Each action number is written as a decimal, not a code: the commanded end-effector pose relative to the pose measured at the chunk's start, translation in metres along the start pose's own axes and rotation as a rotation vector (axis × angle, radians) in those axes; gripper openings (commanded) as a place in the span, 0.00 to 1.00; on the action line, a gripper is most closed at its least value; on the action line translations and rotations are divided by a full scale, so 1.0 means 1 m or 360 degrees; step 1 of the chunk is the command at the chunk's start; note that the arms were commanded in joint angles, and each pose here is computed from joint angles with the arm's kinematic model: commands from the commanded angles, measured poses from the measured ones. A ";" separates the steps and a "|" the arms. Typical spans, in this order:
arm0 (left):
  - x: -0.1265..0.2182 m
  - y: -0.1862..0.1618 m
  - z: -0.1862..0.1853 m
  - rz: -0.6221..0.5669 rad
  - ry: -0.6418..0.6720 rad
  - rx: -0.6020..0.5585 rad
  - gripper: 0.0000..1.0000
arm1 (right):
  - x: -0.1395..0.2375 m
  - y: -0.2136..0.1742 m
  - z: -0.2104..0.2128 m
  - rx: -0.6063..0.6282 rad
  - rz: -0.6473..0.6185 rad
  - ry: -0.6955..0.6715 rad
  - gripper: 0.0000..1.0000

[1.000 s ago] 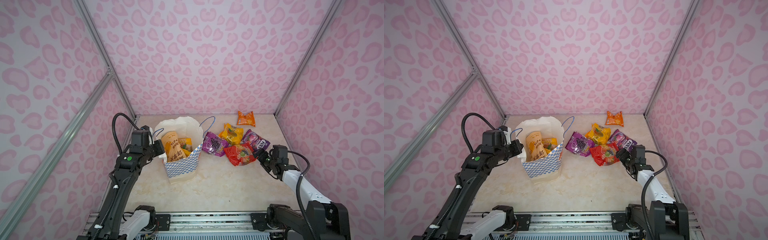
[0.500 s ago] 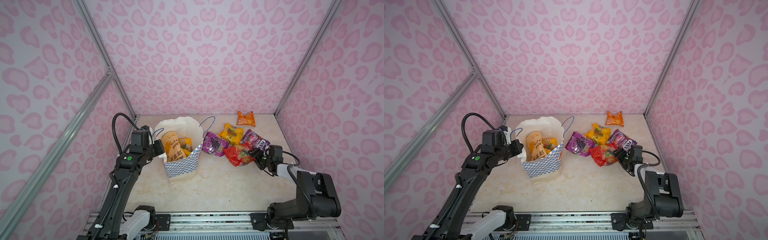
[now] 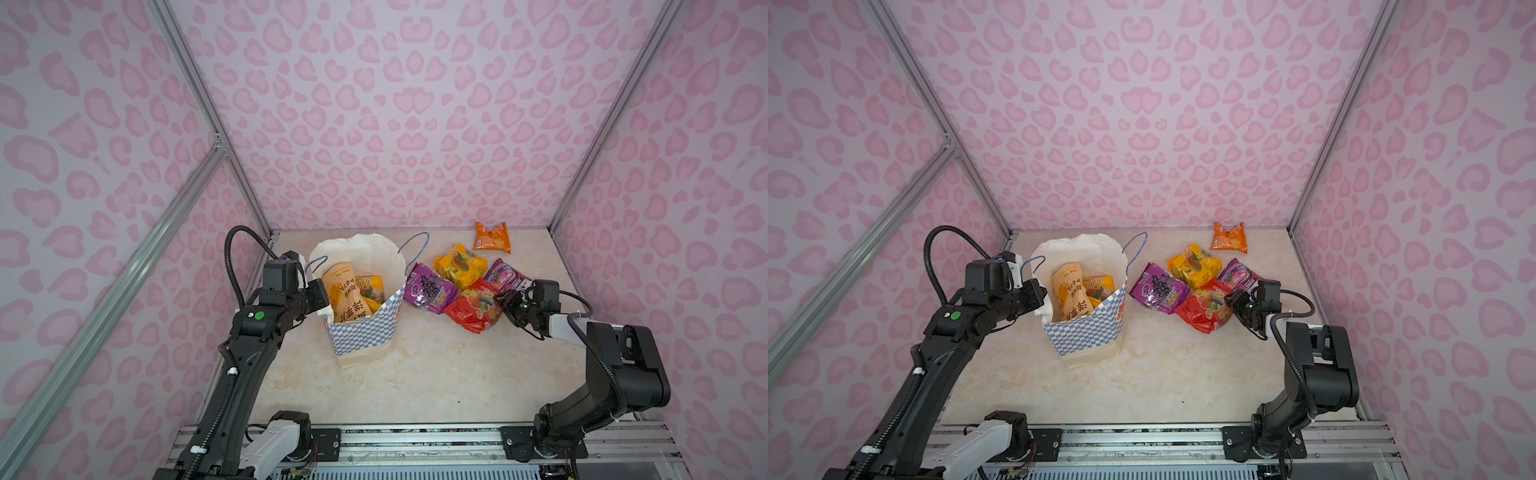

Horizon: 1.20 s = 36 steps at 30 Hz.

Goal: Place the snacks into the paper bag
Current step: 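Grasp the red LOT100 pack with the right gripper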

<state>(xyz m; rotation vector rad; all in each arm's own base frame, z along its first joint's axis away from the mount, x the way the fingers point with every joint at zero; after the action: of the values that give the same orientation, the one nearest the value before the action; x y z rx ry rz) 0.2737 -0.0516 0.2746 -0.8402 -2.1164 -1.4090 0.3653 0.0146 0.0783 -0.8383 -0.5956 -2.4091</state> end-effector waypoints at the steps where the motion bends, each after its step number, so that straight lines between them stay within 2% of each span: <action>1: 0.000 0.007 -0.003 -0.0058 -0.0027 -0.0020 0.07 | 0.001 0.000 0.005 0.0076 0.0004 -0.0006 0.75; 4: 0.001 0.008 -0.002 -0.0067 -0.0014 -0.0019 0.07 | 0.008 -0.013 0.009 0.0065 0.0043 0.0000 0.88; 6: 0.001 0.008 -0.002 -0.0060 -0.0019 -0.0018 0.07 | 0.014 -0.025 0.003 0.0055 0.0069 -0.0111 0.98; 7: 0.001 0.008 -0.003 -0.0059 -0.0029 -0.0018 0.07 | 0.018 -0.029 0.000 0.0074 0.0062 -0.0192 0.98; 10: 0.002 0.008 -0.003 -0.0066 -0.0031 -0.0017 0.07 | 0.025 -0.038 -0.003 0.0126 0.0023 -0.0358 0.98; 18: 0.004 0.008 -0.003 -0.0076 -0.0029 -0.0018 0.07 | -0.001 -0.049 -0.008 0.0032 0.0141 -0.0346 0.98; 23: 0.004 0.008 -0.004 -0.0069 -0.0037 -0.0019 0.07 | -0.011 -0.051 -0.005 0.0047 0.0146 -0.0364 0.98; 36: 0.005 0.009 -0.004 -0.0078 -0.0036 -0.0021 0.07 | -0.029 -0.065 -0.012 -0.0011 0.0153 -0.0428 0.78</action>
<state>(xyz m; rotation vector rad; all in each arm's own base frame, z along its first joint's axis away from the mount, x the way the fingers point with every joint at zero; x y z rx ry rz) 0.2718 -0.0510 0.2773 -0.8361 -2.1271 -1.4124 0.3676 0.0675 0.0638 -0.9886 -0.7152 -2.3254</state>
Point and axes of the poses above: each gripper's point midway between its finger pads, its own x axis back along the fingers, its own z axis along the line the jaws close on, y = z × x, the point moved 4 cm from there along x, back along the fingers, and after that the axes turned 5 degrees about -x, right-handed, at the moved point
